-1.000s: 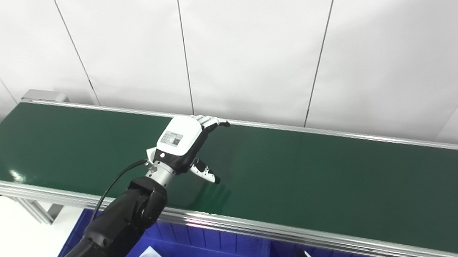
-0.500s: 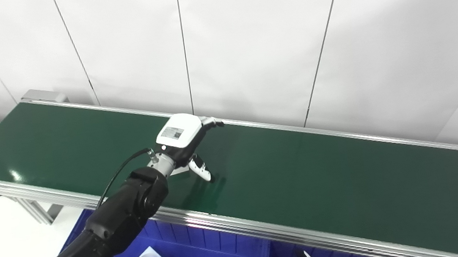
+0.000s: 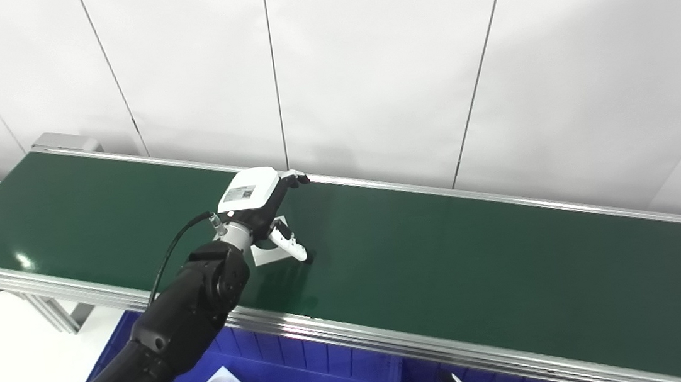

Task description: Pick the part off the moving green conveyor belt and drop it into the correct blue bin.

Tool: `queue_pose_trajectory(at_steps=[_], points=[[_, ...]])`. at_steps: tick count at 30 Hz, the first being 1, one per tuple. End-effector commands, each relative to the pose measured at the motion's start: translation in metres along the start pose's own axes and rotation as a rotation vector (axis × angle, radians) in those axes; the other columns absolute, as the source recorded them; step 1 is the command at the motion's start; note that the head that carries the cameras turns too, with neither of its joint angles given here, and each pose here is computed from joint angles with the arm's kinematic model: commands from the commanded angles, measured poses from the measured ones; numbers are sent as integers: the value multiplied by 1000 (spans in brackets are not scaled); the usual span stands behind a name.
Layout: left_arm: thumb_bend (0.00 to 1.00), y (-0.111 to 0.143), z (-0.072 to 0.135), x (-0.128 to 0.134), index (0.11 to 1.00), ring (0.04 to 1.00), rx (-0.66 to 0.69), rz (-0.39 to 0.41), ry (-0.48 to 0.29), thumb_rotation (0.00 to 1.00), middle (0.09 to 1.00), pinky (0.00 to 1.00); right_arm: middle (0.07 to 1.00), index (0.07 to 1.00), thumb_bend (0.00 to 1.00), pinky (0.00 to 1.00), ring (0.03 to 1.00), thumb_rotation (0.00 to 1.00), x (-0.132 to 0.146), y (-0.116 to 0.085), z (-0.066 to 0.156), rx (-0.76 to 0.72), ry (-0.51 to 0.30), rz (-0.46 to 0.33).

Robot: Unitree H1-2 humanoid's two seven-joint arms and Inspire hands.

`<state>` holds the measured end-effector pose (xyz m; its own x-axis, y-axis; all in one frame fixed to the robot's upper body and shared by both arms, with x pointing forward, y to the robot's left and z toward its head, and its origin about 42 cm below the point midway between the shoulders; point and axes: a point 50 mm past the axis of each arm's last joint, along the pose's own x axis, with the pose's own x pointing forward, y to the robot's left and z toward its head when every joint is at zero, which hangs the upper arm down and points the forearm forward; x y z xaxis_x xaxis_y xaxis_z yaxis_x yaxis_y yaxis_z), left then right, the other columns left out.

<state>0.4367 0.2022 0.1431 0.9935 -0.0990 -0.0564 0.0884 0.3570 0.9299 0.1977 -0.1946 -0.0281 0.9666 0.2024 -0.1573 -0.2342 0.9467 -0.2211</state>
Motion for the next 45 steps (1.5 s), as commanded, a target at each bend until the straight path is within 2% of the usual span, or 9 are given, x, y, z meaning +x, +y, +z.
queue_pose_trajectory(at_steps=[1, 12, 22, 25, 28, 30, 31, 35, 45], points=[[1000, 22, 11, 15, 806, 762, -7, 63, -8, 210, 812, 640, 915, 898, 862, 757, 816, 859, 6, -2, 10, 11, -79, -7], [1000, -5, 3, 23, 813, 779, 18, -16, 70, 191, 831, 689, 917, 899, 876, 766, 819, 866, 4, 0, 14, 11, -92, -12], [1000, -36, 0, 19, 797, 774, 153, -38, 53, 180, 811, 699, 914, 897, 872, 765, 821, 861, 3, 0, 15, 18, -96, -15], [997, -42, 0, 20, 757, 716, 185, -10, 40, 139, 764, 655, 910, 898, 870, 760, 816, 860, 4, 1, 15, 15, -97, -16], [878, -44, 0, 22, 632, 535, 200, 6, 16, 25, 622, 498, 907, 894, 867, 755, 814, 861, 4, 2, 15, 17, -97, -18], [579, -43, 0, 23, 526, 364, 176, 2, 4, 4, 445, 303, 909, 891, 874, 760, 817, 865, 5, 2, 16, 19, -98, -18], [542, -43, 0, 23, 514, 320, 167, -1, 3, 1, 415, 251, 909, 891, 876, 761, 818, 866, 5, 2, 16, 20, -99, -17], [518, -40, 2, 24, 508, 293, 137, -12, 2, 0, 398, 214, 910, 893, 884, 761, 819, 871, 5, 3, 16, 22, -99, -16], [520, -26, 10, 28, 509, 368, 119, -32, -5, 0, 420, 289, 901, 900, 881, 753, 816, 862, 7, 3, 16, 27, -98, -11]])
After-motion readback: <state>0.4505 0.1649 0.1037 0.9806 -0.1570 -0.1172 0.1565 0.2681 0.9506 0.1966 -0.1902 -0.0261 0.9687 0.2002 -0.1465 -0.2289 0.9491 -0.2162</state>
